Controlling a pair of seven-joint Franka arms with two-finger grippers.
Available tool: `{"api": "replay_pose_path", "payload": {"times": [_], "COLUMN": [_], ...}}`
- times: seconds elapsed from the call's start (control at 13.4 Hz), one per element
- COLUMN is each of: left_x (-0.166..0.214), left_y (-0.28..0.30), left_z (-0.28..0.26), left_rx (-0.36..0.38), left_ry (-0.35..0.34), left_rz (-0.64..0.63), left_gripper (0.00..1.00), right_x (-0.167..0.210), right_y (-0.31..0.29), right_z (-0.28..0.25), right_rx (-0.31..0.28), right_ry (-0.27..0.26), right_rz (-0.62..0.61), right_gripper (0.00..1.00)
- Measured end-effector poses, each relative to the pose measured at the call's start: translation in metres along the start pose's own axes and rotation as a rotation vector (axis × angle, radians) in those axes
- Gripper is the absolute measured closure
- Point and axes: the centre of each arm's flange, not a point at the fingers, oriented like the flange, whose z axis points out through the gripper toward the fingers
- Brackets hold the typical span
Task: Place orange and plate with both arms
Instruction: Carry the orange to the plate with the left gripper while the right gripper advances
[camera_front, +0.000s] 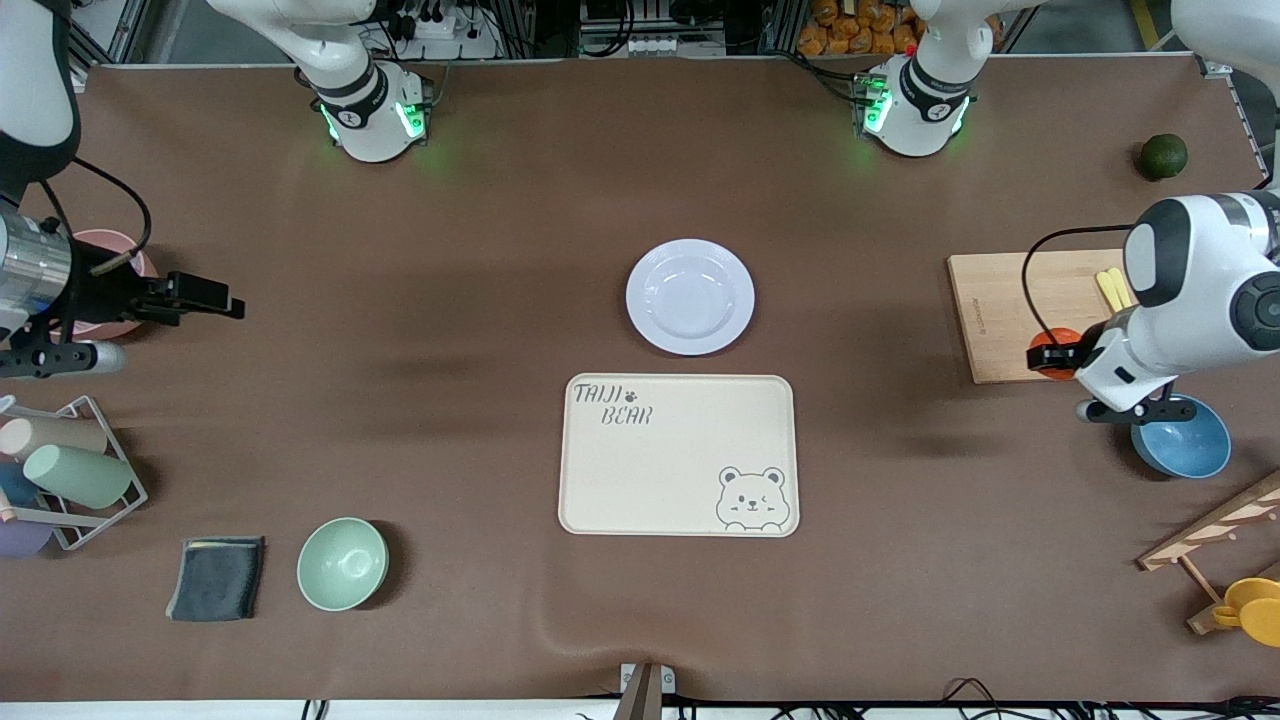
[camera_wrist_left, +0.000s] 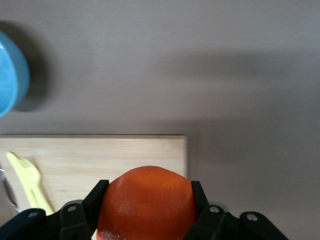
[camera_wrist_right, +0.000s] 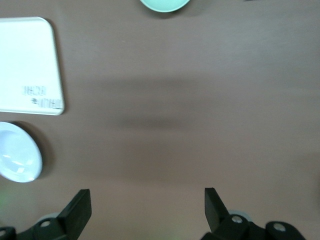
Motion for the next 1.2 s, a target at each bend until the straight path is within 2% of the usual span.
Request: {"api": "replay_pose_path", "payload": {"times": [0.22,0.45,0.67,0.9,0.97,1.2], "left_x": [-0.005,-0.02,-0.036,-0.057,-0.064,-0.083], "left_y": [0.065,0.136,0.194,0.256,0.28,0.353], "left_z": [-0.014,-0.02,-0.024,-0.027,-0.024,0.005], "left_rx": [-0.022,-0.108,-0.117,-0.141,-0.137,-0.115], "left_ry": [-0.023,-0.076,-0.086,-0.109,-0.119,-0.18], "left_rz": [-0.043,-0.068,-0.081,-0.08,-0.081,-0.095], "left_gripper": [0.3,0.3,0.3,0.3,0.3,0.3], "right_x": [0.003,0.007,0.007,0.007,0.006,-0.002], "right_y": [0.006,0.004,-0.001,-0.01,-0.015,-0.03], "right_z": [0.023,0.058,0.092,0.12,0.13,0.175], "right_rx": [0.074,0.178,0.264,0.313,0.35,0.441], "right_ry": [-0.004,-0.005,-0.009,0.005,0.005,0.014], "right_rz": [0.028,0.065,0.102,0.112,0.124,0.136], "right_gripper": [0.0,0.0,0.0,0.0,0.0,0.0]}}
